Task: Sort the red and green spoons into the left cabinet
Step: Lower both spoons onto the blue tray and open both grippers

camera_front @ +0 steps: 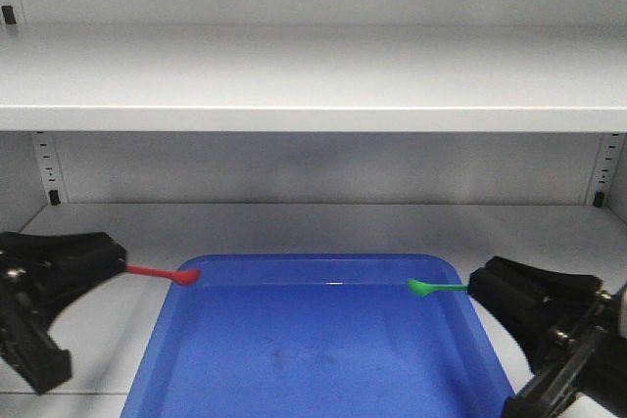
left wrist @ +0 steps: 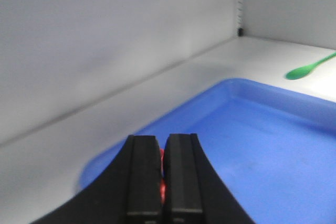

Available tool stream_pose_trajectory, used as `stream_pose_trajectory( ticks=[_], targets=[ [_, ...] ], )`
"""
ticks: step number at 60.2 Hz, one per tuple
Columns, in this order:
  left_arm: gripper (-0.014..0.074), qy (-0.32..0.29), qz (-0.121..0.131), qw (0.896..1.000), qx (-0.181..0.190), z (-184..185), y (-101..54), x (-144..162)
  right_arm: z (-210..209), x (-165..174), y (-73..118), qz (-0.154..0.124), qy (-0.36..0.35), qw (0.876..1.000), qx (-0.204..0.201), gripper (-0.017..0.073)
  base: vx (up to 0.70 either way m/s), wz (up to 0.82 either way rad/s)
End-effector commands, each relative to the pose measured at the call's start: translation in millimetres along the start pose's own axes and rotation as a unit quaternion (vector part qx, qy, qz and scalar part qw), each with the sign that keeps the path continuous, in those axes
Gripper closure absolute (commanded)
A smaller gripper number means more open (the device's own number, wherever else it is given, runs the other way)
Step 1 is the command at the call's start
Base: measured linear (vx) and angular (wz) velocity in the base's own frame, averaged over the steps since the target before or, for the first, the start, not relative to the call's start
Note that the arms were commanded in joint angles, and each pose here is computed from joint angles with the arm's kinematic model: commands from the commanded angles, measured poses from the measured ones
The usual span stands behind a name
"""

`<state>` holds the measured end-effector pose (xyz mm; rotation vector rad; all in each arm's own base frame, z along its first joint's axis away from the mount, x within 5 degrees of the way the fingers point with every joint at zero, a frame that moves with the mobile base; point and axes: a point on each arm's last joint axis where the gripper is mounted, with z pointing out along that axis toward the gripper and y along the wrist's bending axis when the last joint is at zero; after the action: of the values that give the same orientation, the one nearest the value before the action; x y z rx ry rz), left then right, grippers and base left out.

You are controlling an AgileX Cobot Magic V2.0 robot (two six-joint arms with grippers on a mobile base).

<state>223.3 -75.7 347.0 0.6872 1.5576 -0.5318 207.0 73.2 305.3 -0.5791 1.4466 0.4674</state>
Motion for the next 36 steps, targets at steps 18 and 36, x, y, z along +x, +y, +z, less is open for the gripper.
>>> stream_pose_trajectory(
  ticks=[18, 36],
  targets=[
    [0.0584, 0.006, 0.043, 0.998, 0.044, 68, -4.5, -1, 37, 2, -13.5, 0.016, -0.021, 0.998, -0.049, 0.0553, 0.0, 0.0],
    [0.0344, 0.021, 0.029, 0.997, 0.064, 84, -2.8, 10, 54, 6, -21.7, 0.013, -0.021, 0.998, -0.061, 0.0299, 0.0, 0.0]
  ],
)
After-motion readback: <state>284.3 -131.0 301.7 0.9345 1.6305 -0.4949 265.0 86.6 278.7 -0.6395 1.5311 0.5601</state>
